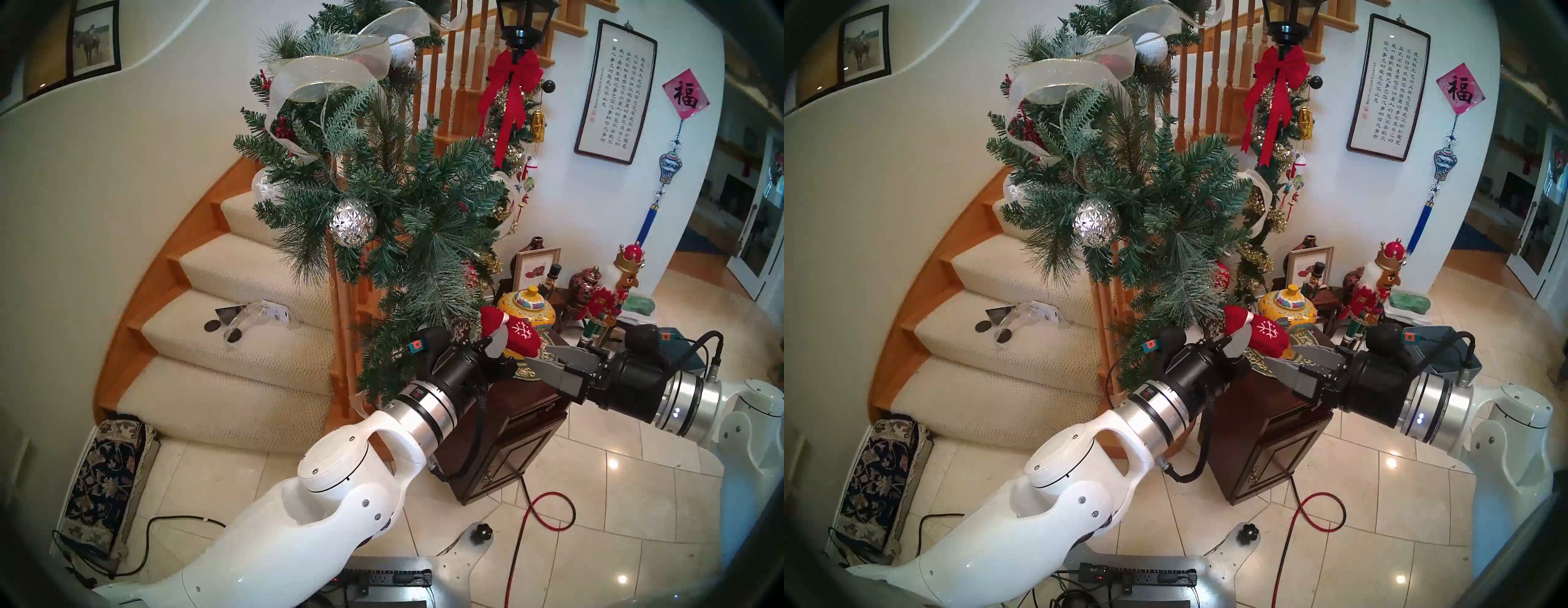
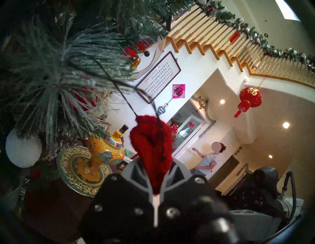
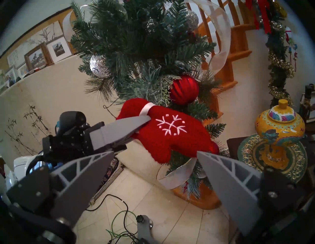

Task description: Hang the ornament onto the Christmas-tree-style decoration

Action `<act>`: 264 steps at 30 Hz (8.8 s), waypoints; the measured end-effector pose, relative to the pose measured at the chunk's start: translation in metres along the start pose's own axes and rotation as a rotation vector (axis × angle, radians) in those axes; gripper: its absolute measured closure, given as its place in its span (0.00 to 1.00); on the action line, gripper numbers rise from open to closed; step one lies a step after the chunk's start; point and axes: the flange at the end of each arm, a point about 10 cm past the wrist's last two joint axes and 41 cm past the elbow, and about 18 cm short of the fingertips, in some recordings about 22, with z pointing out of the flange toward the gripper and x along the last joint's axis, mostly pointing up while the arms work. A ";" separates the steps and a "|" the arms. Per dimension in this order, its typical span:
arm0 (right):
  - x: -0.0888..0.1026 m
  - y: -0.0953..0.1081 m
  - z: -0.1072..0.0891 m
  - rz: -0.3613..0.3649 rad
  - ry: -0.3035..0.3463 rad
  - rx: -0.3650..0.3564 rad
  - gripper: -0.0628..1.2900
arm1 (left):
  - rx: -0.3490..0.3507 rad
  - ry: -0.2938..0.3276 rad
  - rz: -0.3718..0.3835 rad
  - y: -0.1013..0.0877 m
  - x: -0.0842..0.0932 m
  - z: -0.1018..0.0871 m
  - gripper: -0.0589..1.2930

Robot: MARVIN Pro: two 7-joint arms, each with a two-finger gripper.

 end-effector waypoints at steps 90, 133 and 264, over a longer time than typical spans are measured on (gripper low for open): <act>-0.061 0.053 0.027 0.011 -0.201 -0.035 0.04 | -0.147 -0.248 0.531 0.015 0.155 -0.021 0.96; -0.061 0.053 0.027 0.011 -0.199 -0.034 0.04 | -0.123 -0.284 0.468 -0.009 0.176 -0.026 0.96; -0.060 0.053 0.027 0.010 -0.197 -0.033 0.04 | -0.277 -0.395 0.343 -0.023 0.187 -0.078 0.96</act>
